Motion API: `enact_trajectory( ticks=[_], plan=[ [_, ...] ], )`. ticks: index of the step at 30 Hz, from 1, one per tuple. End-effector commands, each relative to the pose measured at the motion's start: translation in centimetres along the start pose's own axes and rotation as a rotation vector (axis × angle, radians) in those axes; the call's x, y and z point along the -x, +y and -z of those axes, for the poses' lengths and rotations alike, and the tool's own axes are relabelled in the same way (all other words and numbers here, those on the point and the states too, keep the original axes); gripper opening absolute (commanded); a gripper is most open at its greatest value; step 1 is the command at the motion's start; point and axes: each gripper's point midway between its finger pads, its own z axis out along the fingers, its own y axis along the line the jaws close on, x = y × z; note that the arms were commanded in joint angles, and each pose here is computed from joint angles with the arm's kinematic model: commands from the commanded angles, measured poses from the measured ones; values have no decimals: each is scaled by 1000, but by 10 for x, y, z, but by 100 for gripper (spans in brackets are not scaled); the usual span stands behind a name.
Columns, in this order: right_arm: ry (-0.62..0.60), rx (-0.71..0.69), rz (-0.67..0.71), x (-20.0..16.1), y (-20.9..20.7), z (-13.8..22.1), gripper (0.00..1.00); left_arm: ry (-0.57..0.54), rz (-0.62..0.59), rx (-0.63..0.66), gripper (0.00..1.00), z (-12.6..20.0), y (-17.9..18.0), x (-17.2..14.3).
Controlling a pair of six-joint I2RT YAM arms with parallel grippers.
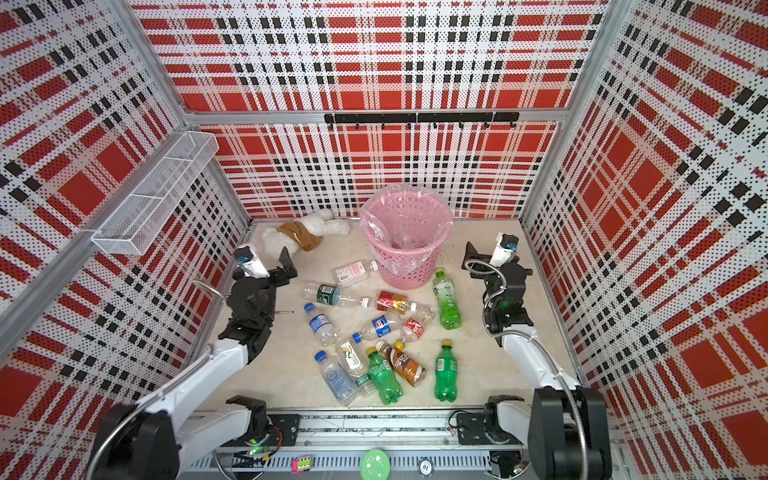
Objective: Throw the plastic bottles in the bin
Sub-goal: Pick up the plastic bottle from the middle-right of the table.
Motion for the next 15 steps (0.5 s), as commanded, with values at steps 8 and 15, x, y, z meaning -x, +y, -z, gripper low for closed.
enact_trajectory(
  ticks=[8, 15],
  plan=[
    [640, -79, -9, -131, 30, 53, 100, 331, 217, 231, 99, 51, 59, -85],
    [717, -92, -31, -168, 30, 33, 100, 412, 214, 242, 99, 52, 57, -96]
  ],
)
